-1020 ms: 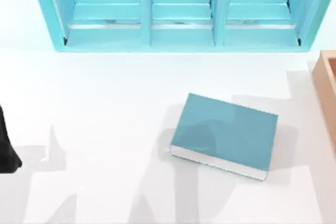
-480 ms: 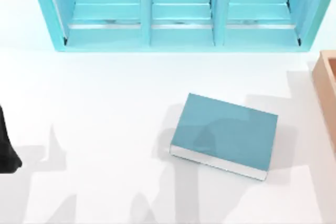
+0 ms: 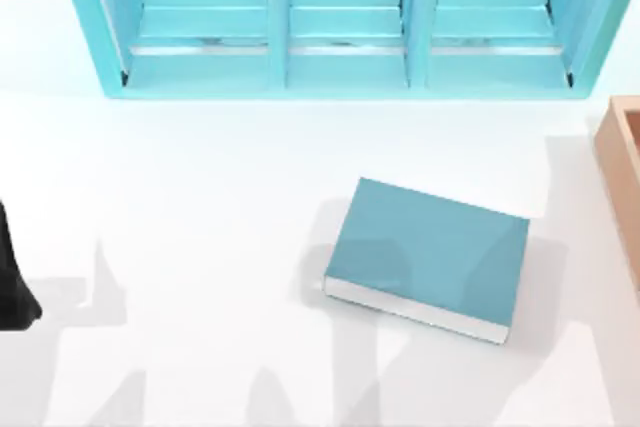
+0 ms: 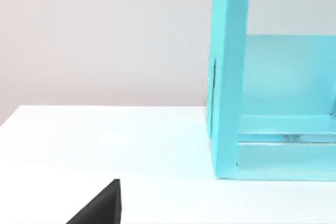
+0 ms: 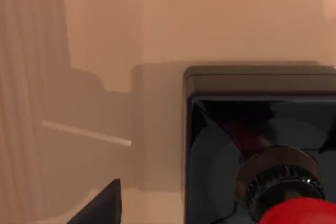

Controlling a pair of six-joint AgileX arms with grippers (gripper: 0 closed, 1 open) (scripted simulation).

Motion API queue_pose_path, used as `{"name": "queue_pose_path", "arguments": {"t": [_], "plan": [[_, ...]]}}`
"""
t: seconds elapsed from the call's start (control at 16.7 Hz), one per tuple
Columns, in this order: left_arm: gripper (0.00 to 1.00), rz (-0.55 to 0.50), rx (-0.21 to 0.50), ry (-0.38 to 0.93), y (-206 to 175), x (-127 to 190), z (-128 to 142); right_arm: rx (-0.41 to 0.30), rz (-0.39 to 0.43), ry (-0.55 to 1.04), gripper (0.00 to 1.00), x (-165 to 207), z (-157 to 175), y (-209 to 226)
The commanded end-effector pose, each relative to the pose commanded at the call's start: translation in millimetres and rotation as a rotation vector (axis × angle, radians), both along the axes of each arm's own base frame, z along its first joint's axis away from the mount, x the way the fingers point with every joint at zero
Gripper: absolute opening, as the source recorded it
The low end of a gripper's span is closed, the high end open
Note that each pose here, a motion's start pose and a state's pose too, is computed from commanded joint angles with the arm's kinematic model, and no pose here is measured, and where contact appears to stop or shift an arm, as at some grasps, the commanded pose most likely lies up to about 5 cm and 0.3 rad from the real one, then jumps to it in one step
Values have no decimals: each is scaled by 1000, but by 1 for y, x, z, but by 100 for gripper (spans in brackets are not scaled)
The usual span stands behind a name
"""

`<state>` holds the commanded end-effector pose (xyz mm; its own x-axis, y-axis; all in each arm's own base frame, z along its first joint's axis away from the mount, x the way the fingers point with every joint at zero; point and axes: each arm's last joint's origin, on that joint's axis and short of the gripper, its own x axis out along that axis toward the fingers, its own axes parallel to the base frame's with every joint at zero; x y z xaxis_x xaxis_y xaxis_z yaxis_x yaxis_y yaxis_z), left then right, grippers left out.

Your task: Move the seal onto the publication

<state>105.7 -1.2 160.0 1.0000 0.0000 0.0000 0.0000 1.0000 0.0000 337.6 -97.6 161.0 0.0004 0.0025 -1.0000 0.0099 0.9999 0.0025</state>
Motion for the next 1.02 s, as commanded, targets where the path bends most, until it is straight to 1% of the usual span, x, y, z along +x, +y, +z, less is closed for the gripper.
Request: {"name": "queue_pose_path", "arguments": {"t": [0.24, 1.02], "plan": [[100, 0, 0, 0, 0, 0, 0, 0, 0, 0, 100, 0, -1, 0], [100, 0, 0, 0, 0, 0, 0, 0, 0, 0, 2, 0, -1, 0]]}}
